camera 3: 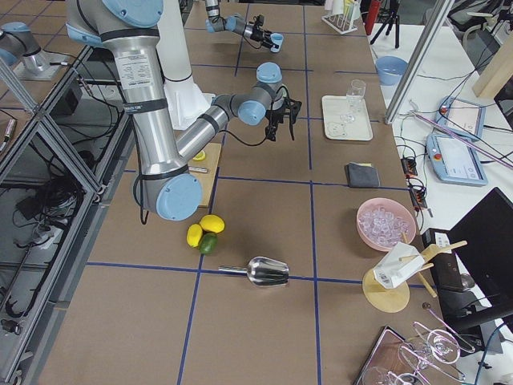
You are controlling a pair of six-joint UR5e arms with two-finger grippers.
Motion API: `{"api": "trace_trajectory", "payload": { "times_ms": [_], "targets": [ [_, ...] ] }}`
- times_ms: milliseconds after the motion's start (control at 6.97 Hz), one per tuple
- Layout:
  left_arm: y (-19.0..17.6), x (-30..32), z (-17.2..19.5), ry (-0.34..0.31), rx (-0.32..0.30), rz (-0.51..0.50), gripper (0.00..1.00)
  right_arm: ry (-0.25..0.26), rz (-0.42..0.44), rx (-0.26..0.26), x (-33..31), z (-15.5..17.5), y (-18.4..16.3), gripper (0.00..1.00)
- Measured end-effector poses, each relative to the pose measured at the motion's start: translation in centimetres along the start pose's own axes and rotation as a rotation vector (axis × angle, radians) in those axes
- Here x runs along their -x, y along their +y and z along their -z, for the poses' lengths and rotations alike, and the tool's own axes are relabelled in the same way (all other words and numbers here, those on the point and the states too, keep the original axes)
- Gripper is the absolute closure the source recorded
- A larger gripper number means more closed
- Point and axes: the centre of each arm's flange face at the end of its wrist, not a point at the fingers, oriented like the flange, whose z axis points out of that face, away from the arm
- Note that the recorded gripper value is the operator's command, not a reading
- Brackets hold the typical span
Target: Pour ice into bowl
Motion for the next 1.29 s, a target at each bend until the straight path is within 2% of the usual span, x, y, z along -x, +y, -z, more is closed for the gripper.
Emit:
{"api": "trace_trajectory", "payload": {
  "times_ms": [430,861,1291],
  "targets": [
    [0.4,0.3,0.6,0.037,0.106,0.001,0.0,-0.002,0.0,0.001,0.0,0.1,0.0,0.0],
    [-2.5,1.9,3.6,0.085,0.244,0.002,0.0,-0.012,0.002,0.0,0.2,0.6,0.1,0.0],
    [-2.4,1.6,4.9,0.137,0.367,-0.023,0.0,-0.026,0.006,-0.003,0.2,1.6,0.3,0.0]
  ]
}}
